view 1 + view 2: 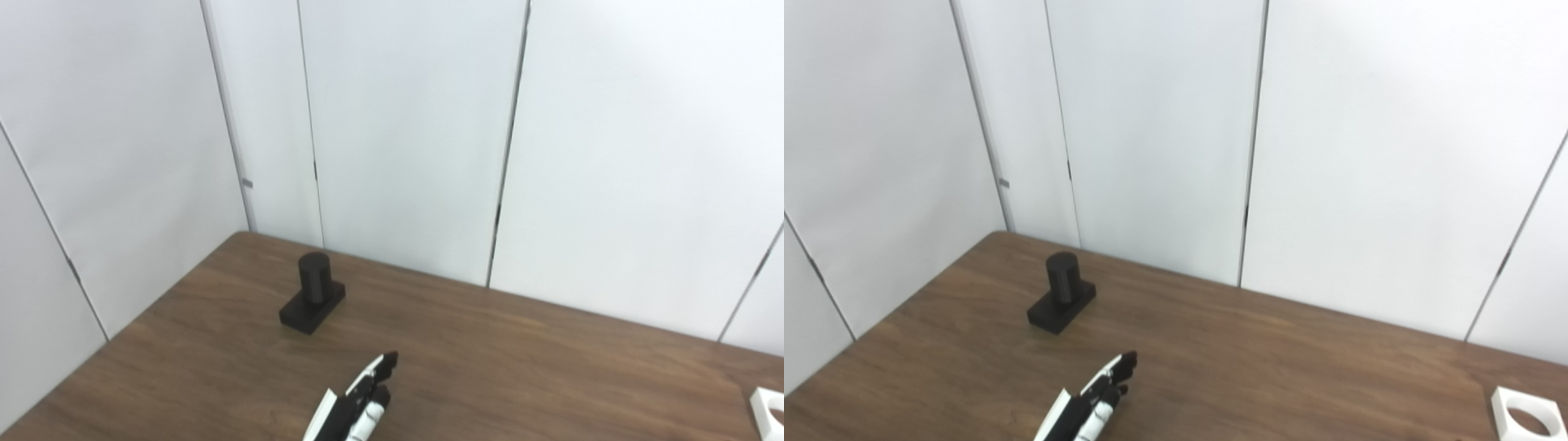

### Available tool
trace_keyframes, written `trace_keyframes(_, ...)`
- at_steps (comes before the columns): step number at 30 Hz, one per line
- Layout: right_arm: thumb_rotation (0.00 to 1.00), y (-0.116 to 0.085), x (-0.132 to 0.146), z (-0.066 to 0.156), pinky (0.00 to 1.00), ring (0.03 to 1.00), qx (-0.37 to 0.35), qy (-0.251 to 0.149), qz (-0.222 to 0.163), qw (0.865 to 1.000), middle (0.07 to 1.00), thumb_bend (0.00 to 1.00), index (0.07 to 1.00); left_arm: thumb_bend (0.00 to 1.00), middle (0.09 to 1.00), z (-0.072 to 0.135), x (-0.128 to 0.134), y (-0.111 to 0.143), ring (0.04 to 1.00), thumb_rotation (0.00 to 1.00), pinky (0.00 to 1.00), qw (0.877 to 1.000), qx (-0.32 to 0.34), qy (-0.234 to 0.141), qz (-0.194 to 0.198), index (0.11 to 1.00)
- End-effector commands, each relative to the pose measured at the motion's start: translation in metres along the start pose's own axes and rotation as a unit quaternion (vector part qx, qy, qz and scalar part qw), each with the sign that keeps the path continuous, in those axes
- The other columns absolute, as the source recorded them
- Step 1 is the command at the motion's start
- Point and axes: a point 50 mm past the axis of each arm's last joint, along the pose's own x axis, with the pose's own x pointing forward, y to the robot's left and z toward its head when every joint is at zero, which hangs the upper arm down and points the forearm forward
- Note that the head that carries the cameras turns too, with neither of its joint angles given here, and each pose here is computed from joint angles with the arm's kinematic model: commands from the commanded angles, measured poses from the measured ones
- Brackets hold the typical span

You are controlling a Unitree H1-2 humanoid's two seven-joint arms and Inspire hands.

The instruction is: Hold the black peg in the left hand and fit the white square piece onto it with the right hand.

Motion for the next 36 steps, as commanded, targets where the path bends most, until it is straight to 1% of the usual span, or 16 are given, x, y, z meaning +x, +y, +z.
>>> trace_keyframes(1,1.0,-0.002,-0.015,-0.016,0.93,0.917,-0.009,0.028,-0.006,1.0,0.881,0.4,0.946,0.56,0.933,-0.029,-0.023,-0.033,0.939,0.93,0.92,0.997,-0.047,0.058,0.005,0.927)
trace_keyframes(4,1.0,-0.002,-0.016,-0.017,0.86,0.902,-0.006,0.029,-0.007,1.0,0.879,0.41,0.945,0.56,0.931,-0.03,-0.023,-0.032,0.937,0.92,0.92,0.997,-0.047,0.058,0.004,0.929)
trace_keyframes(6,1.0,-0.002,-0.016,-0.018,0.85,0.894,-0.002,0.029,-0.007,1.0,0.878,0.41,0.945,0.57,0.929,-0.03,-0.024,-0.032,0.934,0.92,0.92,0.997,-0.044,0.058,0.003,0.93)
trace_keyframes(11,1.0,-0.003,-0.018,-0.016,0.87,0.9,0.0,0.031,-0.005,1.0,0.879,0.41,0.948,0.59,0.932,-0.027,-0.025,-0.032,0.934,0.91,0.9,0.997,-0.039,0.06,0.002,0.94)
trace_keyframes(13,1.0,-0.004,-0.019,-0.015,0.84,0.89,-0.001,0.03,-0.003,1.0,0.877,0.41,0.946,0.59,0.932,-0.025,-0.025,-0.032,0.935,0.91,0.89,0.998,-0.038,0.059,0.002,0.945)
trace_keyframes(15,1.0,-0.004,-0.02,-0.014,0.81,0.882,0.0,0.03,-0.003,1.0,0.877,0.41,0.946,0.58,0.932,-0.024,-0.026,-0.031,0.935,0.89,0.89,0.998,-0.036,0.059,0.002,0.949)
trace_keyframes(16,1.0,-0.004,-0.02,-0.013,0.82,0.884,0.001,0.029,-0.003,1.0,0.877,0.41,0.945,0.57,0.933,-0.024,-0.026,-0.031,0.937,0.88,0.89,0.998,-0.033,0.06,0.002,0.952)
trace_keyframes(20,1.0,-0.006,-0.022,-0.013,0.82,0.882,0.001,0.028,-0.004,1.0,0.879,0.42,0.943,0.51,0.933,-0.022,-0.028,-0.032,0.939,0.81,0.89,0.998,-0.016,0.06,0.002,0.958)
trace_keyframes(24,1.0,-0.009,-0.024,-0.013,0.8,0.881,-0.004,0.027,-0.004,1.0,0.878,0.46,0.945,0.51,0.935,-0.019,-0.031,-0.031,0.945,0.77,0.92,0.998,0.007,0.057,0.004,0.96)
trace_keyframes(27,1.0,-0.011,-0.026,-0.013,0.82,0.888,-0.013,0.021,0.002,1.0,0.88,0.46,0.946,0.51,0.934,-0.012,-0.031,-0.028,0.935,0.69,0.91,0.998,0.014,0.052,0.016,0.961)
trace_keyframes(29,1.0,-0.012,-0.027,-0.013,0.82,0.883,-0.019,0.019,0.004,1.0,0.878,0.45,0.943,0.53,0.934,-0.004,-0.03,-0.025,0.921,0.57,0.89,0.998,0.019,0.049,0.031,0.967)
trace_keyframes(30,1.0,-0.012,-0.028,-0.013,0.82,0.882,-0.022,0.019,0.005,1.0,0.878,0.45,0.943,0.54,0.934,0.001,-0.028,-0.021,0.916,0.55,0.88,0.998,0.028,0.044,0.043,0.967)
trace_keyframes(31,1.0,-0.012,-0.028,-0.012,0.82,0.879,-0.025,0.018,0.005,1.0,0.877,0.44,0.942,0.57,0.924,0.008,-0.025,-0.017,0.893,0.49,0.85,0.997,0.041,0.038,0.055,0.96)
trace_keyframes(33,1.0,-0.012,-0.029,-0.011,0.85,0.882,-0.028,0.016,0.006,0.999,0.874,0.43,0.94,0.59,0.923,0.019,-0.02,-0.008,0.891,0.44,0.84,0.995,0.062,0.032,0.074,0.958)
trace_keyframes(34,1.0,-0.012,-0.029,-0.011,0.86,0.886,-0.028,0.015,0.007,0.999,0.874,0.42,0.941,0.62,0.92,0.025,-0.017,-0.002,0.898,0.41,0.84,0.993,0.073,0.03,0.083,0.956)
trace_keyframes(36,1.0,-0.011,-0.03,-0.012,0.88,0.891,-0.026,0.014,0.009,1.0,0.873,0.41,0.941,0.65,0.913,0.039,-0.012,0.012,0.909,0.37,0.87,0.988,0.109,0.024,0.103,0.949)
